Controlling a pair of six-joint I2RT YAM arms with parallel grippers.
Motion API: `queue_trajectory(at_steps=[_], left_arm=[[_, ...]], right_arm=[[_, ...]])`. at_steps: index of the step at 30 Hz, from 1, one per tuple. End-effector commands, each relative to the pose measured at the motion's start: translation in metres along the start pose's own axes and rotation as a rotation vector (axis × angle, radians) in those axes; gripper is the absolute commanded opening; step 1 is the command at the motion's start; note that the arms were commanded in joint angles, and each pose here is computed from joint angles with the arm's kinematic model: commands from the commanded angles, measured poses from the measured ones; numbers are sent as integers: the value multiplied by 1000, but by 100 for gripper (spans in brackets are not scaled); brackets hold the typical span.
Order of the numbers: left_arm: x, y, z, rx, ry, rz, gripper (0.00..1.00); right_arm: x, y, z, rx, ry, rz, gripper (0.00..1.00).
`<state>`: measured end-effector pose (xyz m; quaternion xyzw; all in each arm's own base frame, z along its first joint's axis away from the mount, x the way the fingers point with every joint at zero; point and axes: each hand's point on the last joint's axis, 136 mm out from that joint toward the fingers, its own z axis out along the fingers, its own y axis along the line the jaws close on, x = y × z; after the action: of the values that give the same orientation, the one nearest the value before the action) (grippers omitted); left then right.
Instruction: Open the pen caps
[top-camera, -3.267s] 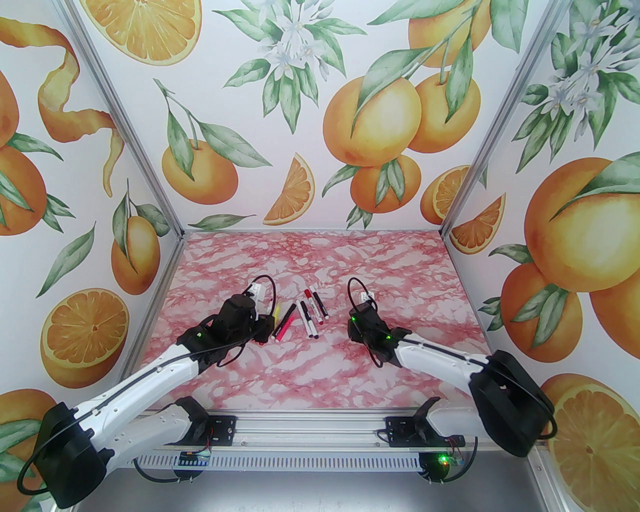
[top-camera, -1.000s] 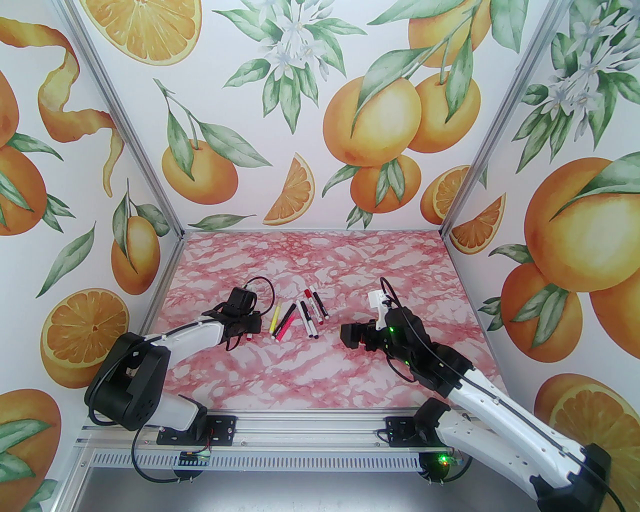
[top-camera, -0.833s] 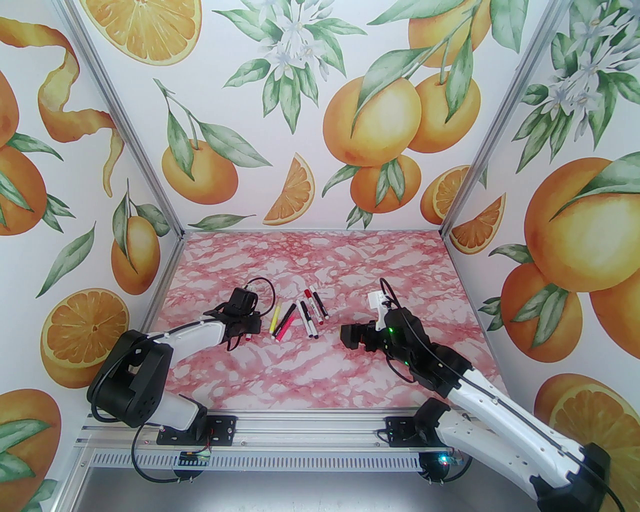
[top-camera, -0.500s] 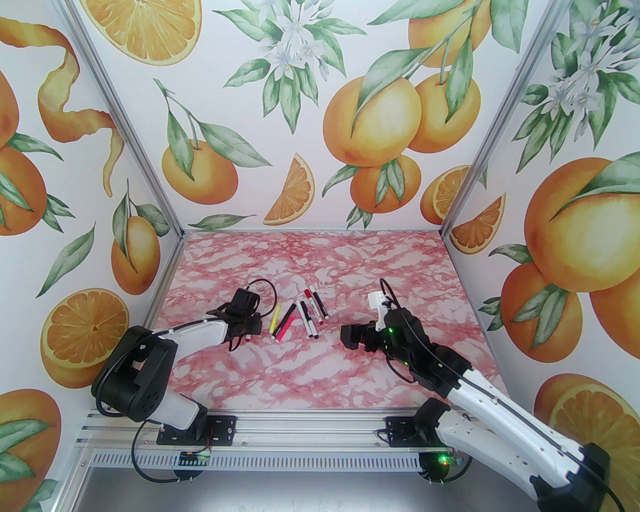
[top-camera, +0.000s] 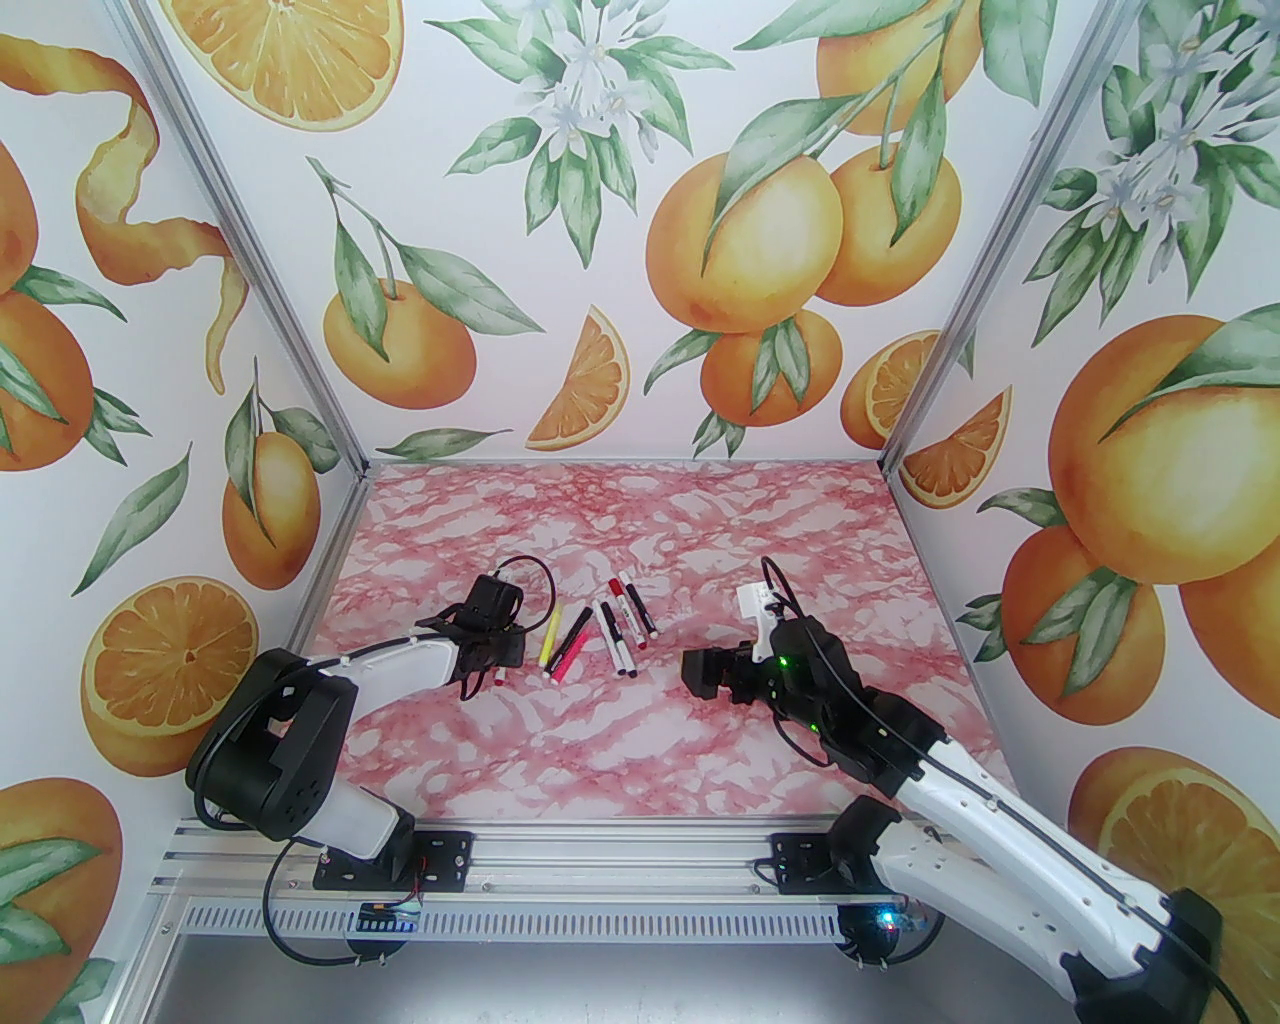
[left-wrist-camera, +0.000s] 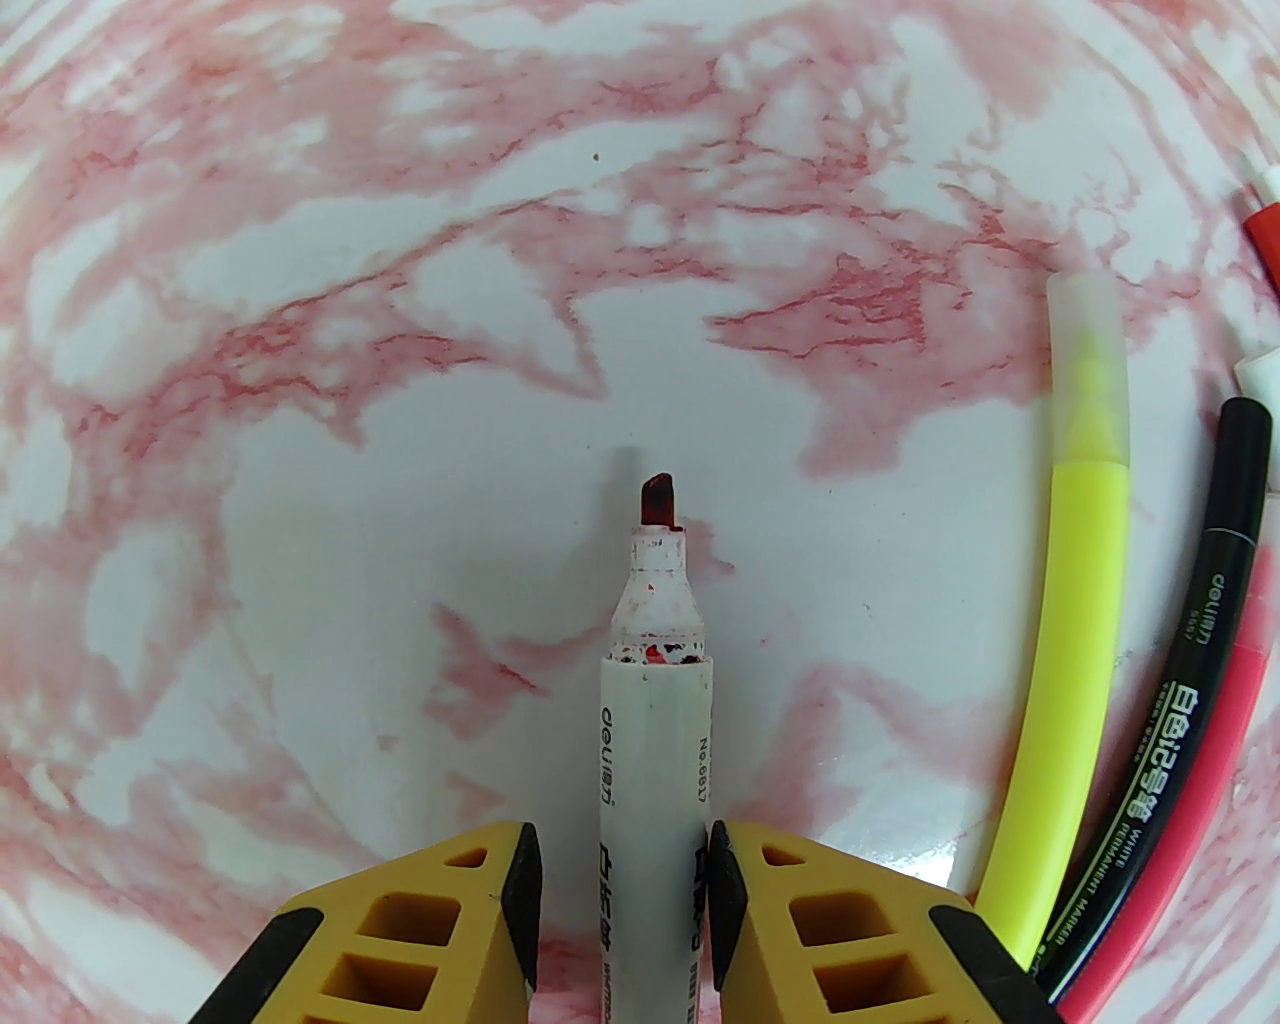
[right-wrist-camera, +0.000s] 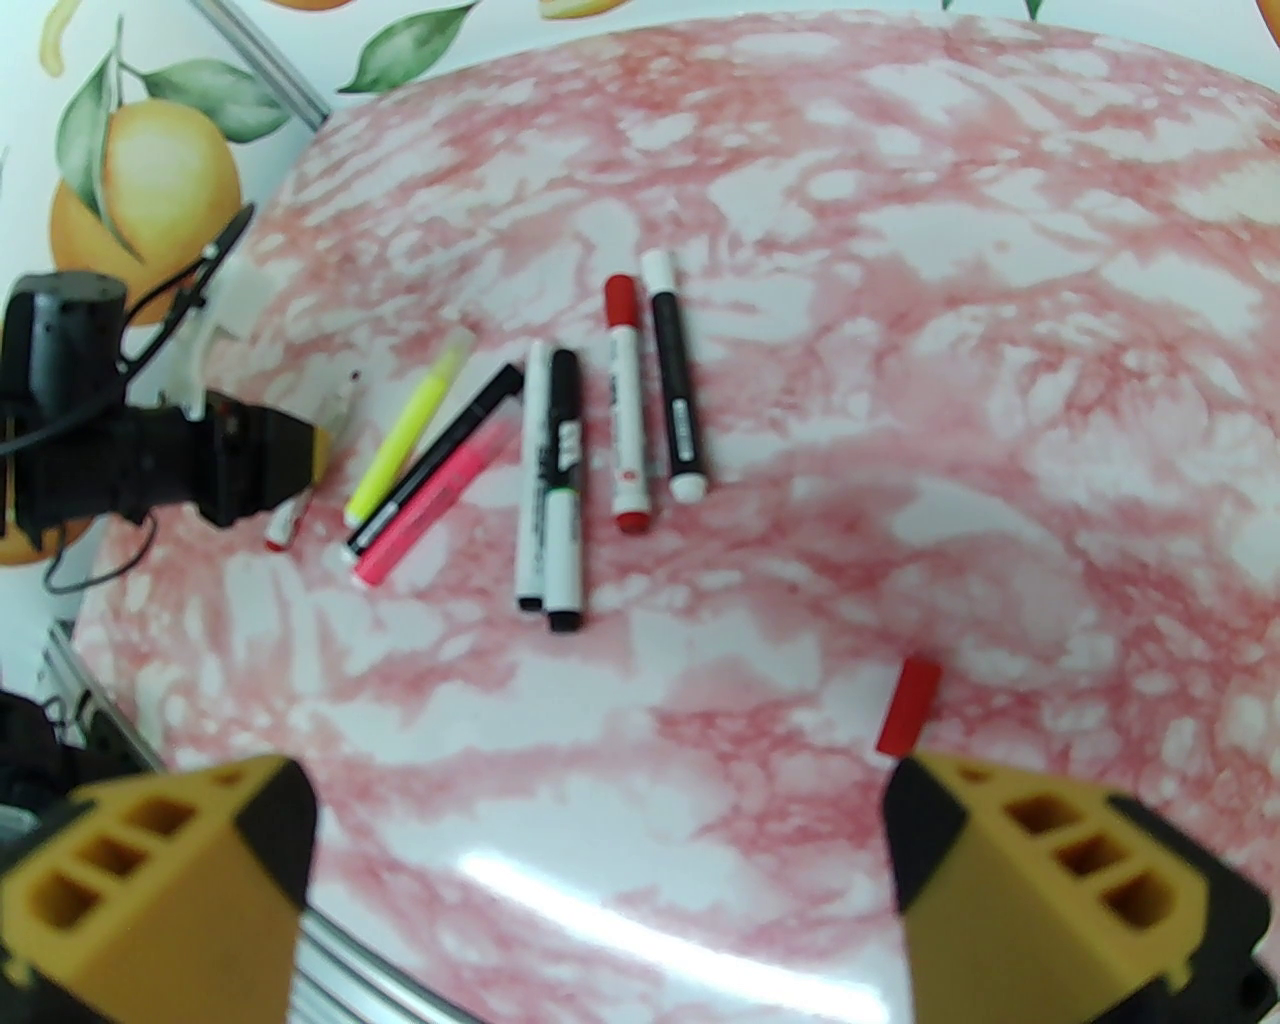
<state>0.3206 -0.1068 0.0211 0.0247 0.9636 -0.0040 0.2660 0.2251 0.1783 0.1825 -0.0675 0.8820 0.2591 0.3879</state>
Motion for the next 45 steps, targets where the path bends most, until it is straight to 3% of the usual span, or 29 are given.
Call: queue_trajectory(at_steps=[1,9,17,31,45], left_arm=[[-20,-10,-13,46,-46,-22,39],[-38,-23,-42,126,-58,-20,49],[-43,-68,-51,285,12,17,52],[-38,-75,-4,183,75,87,43],[-29,-80,14,166,136,140,32]], right_arm=[[-1,1,-2,-2,-16,4,100],[-1,1,-4,-6,-19,3,100],[-1,4,-6,-23,-16,12,100],[2,6,-10,-41,-7,13,100],[5,2,-10,-31,-12,26,100]])
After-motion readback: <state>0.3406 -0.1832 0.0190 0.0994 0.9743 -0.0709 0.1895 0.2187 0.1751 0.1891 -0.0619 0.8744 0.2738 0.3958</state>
